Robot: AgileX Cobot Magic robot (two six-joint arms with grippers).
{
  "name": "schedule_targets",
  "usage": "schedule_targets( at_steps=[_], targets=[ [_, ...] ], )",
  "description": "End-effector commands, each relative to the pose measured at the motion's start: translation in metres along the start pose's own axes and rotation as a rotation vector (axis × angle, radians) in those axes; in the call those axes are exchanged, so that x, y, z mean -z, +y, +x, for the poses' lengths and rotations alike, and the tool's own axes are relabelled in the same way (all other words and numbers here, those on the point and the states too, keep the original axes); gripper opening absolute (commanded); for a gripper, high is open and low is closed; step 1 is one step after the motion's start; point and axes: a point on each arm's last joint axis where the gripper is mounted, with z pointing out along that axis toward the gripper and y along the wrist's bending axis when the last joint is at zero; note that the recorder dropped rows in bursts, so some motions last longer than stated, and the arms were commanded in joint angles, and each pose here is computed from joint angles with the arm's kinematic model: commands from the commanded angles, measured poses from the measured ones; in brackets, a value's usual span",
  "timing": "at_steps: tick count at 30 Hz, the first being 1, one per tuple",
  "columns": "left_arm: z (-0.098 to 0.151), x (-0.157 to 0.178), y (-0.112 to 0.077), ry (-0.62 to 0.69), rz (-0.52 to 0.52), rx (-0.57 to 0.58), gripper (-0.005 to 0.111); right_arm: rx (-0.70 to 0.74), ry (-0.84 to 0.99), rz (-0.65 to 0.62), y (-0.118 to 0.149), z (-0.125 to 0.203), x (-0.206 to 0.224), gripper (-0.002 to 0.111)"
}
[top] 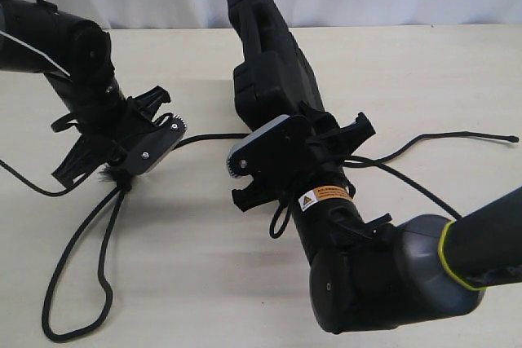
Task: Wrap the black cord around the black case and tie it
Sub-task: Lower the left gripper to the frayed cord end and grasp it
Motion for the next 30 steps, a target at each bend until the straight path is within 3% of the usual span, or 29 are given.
schedule_targets(
  at_steps=[1, 6, 12, 14, 17, 18, 22, 24, 27, 30],
  targets=[
    [-0.001, -0.001, -0.002, -0.007, 0.008, 0.027, 0.012, -0.003, -0.041, 0.033, -0.005, -0.006, 0.000, 0.004],
    [-0.001, -0.001, -0.001, -0.007, 0.001, 0.107, 0.015, -0.003, -0.041, 0.033, -0.005, -0.006, 0.000, 0.004],
    [-0.002, -0.001, -0.001, -0.009, 0.001, 0.110, 0.046, -0.003, -0.041, 0.033, -0.005, -0.006, 0.000, 0.004],
    [-0.001, -0.001, -0.002, 0.002, 0.014, 0.088, 0.050, 0.001, -0.041, 0.033, -0.005, -0.006, 0.000, 0.004],
    [0.003, -0.001, -0.005, 0.039, 0.052, -0.103, 0.050, 0.001, -0.041, 0.033, -0.005, -0.006, 0.000, 0.004],
    [0.006, -0.003, -0.009, 0.058, 0.106, -0.254, 0.050, 0.001, -0.043, 0.036, -0.006, -0.006, 0.000, 0.004],
    [0.010, -0.016, -0.014, 0.082, 0.192, -0.406, 0.050, 0.003, -0.043, 0.036, -0.006, -0.006, 0.000, 0.004],
    [0.007, -0.021, -0.011, 0.084, 0.175, -0.511, 0.050, 0.009, -0.043, 0.036, -0.006, -0.006, 0.000, 0.004],
    [0.003, -0.021, -0.002, 0.112, 0.092, -0.536, 0.050, 0.009, -0.045, 0.038, -0.006, -0.007, 0.000, 0.004],
    [-0.001, -0.021, 0.001, 0.128, 0.084, -0.571, 0.050, 0.009, -0.045, 0.038, -0.006, -0.007, 0.000, 0.004]
  ],
)
